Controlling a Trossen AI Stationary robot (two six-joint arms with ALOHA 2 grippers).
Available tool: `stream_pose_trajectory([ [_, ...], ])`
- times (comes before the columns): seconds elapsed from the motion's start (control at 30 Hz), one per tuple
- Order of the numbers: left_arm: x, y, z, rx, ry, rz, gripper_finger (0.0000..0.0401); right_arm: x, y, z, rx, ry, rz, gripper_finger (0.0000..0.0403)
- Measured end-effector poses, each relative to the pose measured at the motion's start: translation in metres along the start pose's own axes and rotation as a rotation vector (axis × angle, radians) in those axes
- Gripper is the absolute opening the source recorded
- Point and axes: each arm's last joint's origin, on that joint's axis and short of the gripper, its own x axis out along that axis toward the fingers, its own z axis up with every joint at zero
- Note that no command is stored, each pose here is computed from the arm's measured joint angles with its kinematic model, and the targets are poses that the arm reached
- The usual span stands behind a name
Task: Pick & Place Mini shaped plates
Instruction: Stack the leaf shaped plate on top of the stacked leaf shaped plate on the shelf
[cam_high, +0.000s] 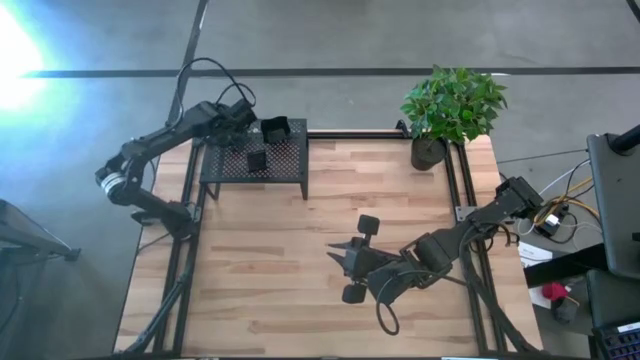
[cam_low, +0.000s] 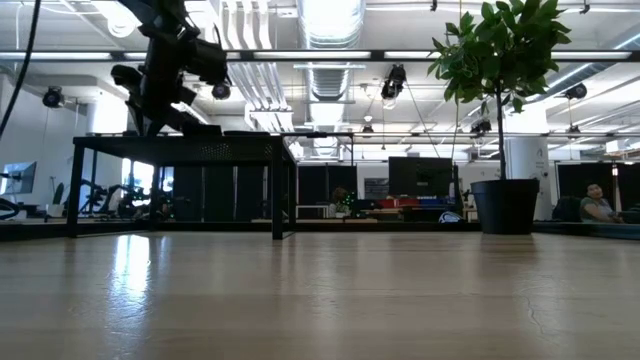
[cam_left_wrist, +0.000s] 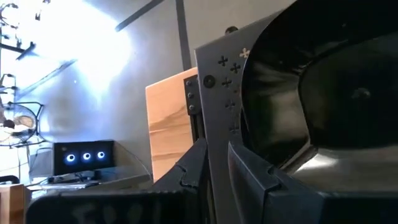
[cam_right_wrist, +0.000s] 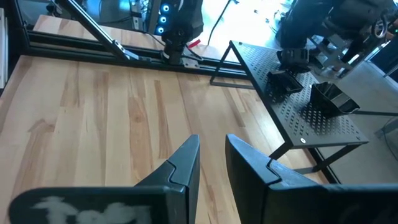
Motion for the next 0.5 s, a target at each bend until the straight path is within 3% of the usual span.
stream_pose_trajectory([
  [0.3,-0.013,0.012,-0.005,-0.022,-0.037,-0.047,0.0060,0.000,0.000,0.000,-0.004,0.000,-0.001,0.0072],
  [0.5,-0.013,0.011,0.000,-0.048,-0.094,-0.022,0.0060,0.001,-0.001,0.000,-0.004,0.001,-0.002,0.0072],
])
